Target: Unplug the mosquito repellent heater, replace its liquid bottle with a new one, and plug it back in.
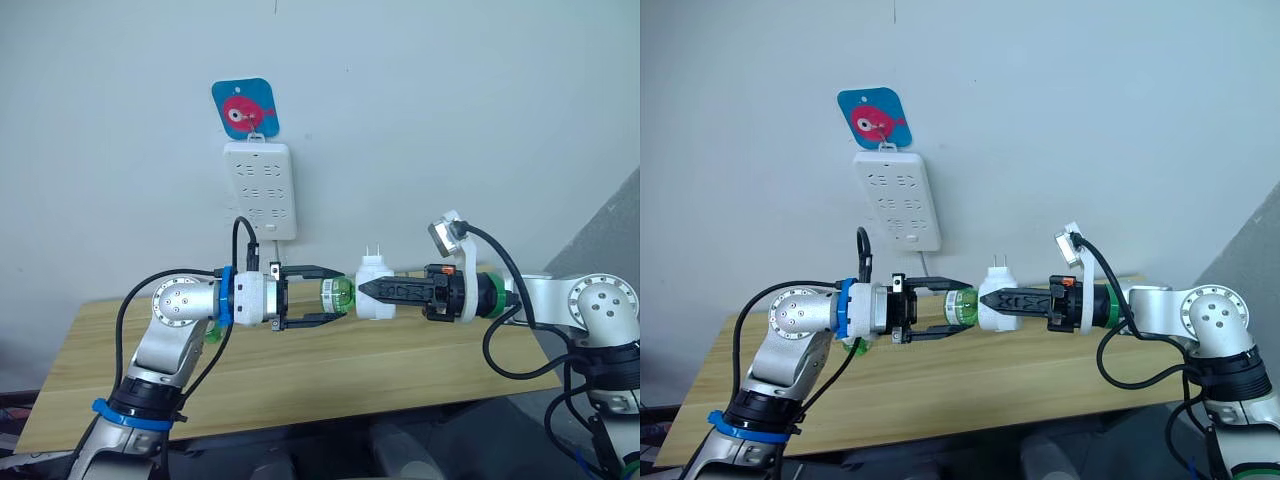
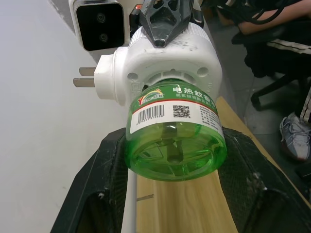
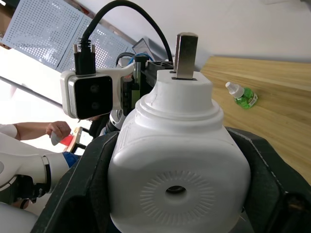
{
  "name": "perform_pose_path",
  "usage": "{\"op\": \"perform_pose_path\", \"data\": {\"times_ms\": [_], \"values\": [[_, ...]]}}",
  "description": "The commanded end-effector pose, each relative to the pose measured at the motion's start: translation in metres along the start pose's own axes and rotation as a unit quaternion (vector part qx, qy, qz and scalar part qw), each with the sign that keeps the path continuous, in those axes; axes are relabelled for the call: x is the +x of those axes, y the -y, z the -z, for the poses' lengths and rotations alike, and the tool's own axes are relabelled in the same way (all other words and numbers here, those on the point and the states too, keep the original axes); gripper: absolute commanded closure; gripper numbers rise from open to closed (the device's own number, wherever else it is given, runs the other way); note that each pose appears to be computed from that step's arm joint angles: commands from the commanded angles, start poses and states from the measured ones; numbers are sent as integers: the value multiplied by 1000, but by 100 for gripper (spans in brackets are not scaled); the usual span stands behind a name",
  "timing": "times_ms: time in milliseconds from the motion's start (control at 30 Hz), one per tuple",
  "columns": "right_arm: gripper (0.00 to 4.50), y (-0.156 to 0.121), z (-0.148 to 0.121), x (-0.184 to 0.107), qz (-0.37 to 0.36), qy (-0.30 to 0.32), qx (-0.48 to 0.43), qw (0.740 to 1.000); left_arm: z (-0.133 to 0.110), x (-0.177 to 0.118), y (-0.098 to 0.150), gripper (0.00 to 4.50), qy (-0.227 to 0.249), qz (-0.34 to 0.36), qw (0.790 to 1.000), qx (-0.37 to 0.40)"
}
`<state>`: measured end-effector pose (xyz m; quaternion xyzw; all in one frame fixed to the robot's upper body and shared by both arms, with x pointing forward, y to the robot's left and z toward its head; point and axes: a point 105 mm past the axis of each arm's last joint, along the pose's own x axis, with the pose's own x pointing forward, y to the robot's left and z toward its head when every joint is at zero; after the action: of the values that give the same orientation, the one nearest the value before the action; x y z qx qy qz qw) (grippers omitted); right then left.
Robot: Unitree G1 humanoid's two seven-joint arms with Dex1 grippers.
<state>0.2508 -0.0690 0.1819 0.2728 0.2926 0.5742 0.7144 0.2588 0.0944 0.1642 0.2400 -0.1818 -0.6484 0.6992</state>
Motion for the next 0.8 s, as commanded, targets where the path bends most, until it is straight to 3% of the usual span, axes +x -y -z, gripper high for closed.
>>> {"op": "perform_pose_path", "data": {"times_ms": [33, 300, 433, 800], "values": [[147, -18, 2, 1, -11, -42, -98, 994, -6, 0, -4, 227, -16, 7, 998, -53], [147, -27, -4, -2, -22, -54, -207, 977, -8, -2, -2, 227, -38, 11, 976, -214], [147, -29, 1, -5, -31, -68, -268, 960, -3, -9, -1, 227, -47, -4, 950, -308], [147, -27, 8, -9, -46, -100, -352, 930, 0, -19, -1, 227, -47, -20, 924, -378]]}}
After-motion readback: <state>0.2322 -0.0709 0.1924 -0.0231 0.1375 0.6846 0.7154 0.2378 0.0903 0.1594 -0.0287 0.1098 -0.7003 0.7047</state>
